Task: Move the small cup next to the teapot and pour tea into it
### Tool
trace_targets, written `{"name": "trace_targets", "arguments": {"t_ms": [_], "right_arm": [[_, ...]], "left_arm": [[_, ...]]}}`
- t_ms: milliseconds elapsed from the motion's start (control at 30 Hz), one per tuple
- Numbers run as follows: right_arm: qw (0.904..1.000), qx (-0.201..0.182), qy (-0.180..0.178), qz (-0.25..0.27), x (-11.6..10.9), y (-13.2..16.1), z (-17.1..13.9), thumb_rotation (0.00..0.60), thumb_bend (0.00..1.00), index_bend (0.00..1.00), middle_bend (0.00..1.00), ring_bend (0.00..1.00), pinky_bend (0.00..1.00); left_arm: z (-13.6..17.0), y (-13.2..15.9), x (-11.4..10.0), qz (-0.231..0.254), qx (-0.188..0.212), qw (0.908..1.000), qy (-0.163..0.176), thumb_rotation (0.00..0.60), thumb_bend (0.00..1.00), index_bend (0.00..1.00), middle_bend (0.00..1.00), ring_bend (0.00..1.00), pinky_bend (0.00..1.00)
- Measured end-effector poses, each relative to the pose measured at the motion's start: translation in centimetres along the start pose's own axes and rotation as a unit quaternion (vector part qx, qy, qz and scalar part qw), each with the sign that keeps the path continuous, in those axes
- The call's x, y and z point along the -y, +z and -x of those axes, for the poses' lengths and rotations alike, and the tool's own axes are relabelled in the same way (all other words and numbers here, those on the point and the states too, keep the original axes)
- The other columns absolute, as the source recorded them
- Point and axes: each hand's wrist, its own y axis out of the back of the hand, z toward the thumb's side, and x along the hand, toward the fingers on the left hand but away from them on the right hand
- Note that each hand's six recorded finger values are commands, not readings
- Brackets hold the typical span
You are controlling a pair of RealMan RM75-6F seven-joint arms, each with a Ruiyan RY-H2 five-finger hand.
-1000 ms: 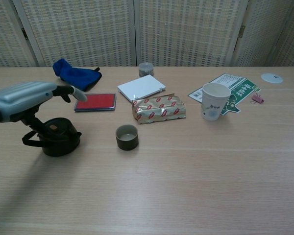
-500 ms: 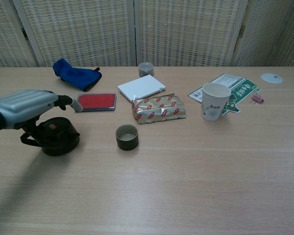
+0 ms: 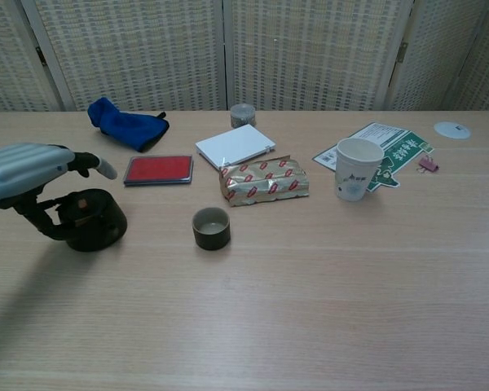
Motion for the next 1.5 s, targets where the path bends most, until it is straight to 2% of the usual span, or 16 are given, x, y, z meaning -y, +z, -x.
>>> {"name": "trace_targets", "arguments": {"t_ms": [133,267,367,833,1500], "right_arm": [[1.0000,0.002,-0.004,-0.001,-0.3,-0.1,0.1,0.600,0.20,0.20,0.22,0.15,0.27],[0.9999,0.004,-0.010,-0.001,-0.7,-0.3,0.1,0.600,0.20,0.20,0.22,0.15,0.27],[0.9999,0.006,-0.012,-0.001,-0.9,-0.4,0.2,0.600,0.20,0.20,0.22,0.15,0.27],[0.9999,0.007,-0.016,-0.001,-1.3,-0.3,0.0,0.600,0.20,0.20,0.22,0.15,0.27],[0.9997,0.017,-0.016,-0.002,-1.4,-0.7,-0.4,0.600,0.20,0.20,0.22,0.15,0.27]], "left_arm": [[1.0,0.0,-0.7,-0.005,0.025,0.9996,0.010,0.600,0.18,0.27,0.18,0.21,0.08],[2.3,-0.2,-1.1,-0.011,0.051,0.9986,0.014,0.600,0.18,0.37,0.26,0.27,0.08],[3.0,-0.4,-1.1,-0.011,0.063,0.9979,0.015,0.600,0.18,0.41,0.32,0.31,0.08],[3.7,-2.0,0.3,-0.038,0.057,0.9977,-0.006,0.600,0.18,0.45,0.37,0.33,0.08],[3.3,-2.9,1.8,-0.041,0.053,0.9976,-0.020,0.600,0.18,0.50,0.45,0.39,0.07]]}}
